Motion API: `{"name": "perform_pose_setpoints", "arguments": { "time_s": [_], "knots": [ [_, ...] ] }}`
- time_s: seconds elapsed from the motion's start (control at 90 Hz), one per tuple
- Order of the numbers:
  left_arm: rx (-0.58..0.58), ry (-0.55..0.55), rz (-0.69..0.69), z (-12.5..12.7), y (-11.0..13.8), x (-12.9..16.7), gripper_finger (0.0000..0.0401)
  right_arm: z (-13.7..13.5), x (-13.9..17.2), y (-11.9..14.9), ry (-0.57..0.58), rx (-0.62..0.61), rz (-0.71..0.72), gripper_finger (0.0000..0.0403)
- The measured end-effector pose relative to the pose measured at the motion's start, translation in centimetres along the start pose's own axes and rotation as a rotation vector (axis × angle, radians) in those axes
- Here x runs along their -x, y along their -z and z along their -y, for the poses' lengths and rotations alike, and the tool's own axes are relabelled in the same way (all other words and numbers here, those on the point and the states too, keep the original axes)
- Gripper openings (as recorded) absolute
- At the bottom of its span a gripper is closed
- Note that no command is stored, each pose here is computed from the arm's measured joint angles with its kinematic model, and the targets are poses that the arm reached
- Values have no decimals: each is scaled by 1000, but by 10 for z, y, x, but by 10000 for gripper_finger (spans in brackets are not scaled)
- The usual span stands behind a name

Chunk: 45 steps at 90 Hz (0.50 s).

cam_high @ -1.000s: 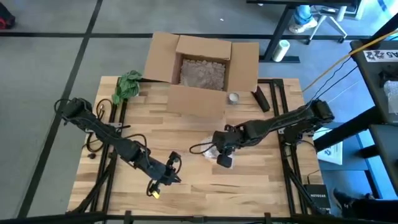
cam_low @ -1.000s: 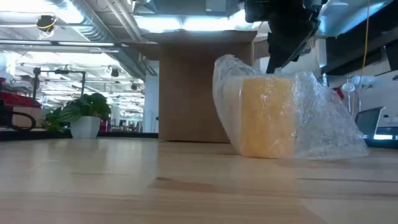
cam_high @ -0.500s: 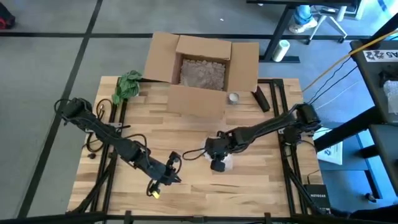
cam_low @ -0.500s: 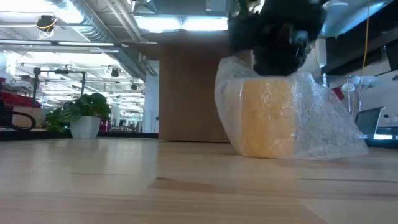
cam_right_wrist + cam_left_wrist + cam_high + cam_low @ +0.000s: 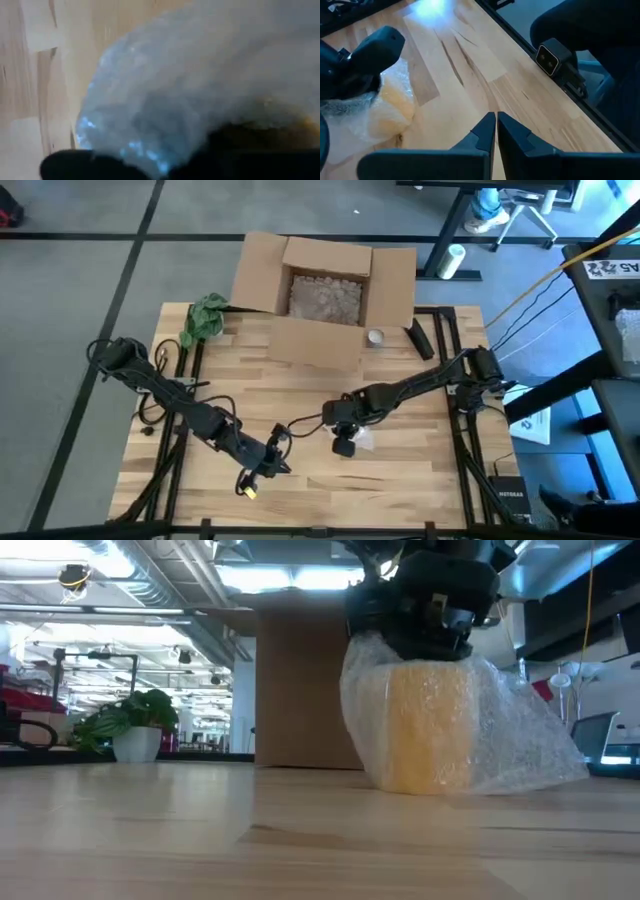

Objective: Wrap mug
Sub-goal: Wrap the yellow mug with the bubble wrap

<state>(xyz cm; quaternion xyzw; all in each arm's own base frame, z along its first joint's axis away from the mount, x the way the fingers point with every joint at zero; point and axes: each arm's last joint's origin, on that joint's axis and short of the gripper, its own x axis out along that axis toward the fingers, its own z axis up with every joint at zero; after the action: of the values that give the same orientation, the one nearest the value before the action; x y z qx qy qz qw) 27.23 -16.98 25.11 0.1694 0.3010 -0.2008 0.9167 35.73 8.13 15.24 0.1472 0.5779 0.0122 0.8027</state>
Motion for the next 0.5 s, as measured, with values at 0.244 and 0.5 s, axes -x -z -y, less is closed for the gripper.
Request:
{"name": "perform_pose_setpoints", "arguments": {
  "time_s": [0.244, 0.5],
  "knots": [
    [0, 0, -2, 0, 0, 0, 0, -2, 13, -2, -1, 8, 45, 0],
    [0, 0, 0, 0, 0, 0, 0, -6, 58, -3, 23, 18, 162, 0]
  ]
}}
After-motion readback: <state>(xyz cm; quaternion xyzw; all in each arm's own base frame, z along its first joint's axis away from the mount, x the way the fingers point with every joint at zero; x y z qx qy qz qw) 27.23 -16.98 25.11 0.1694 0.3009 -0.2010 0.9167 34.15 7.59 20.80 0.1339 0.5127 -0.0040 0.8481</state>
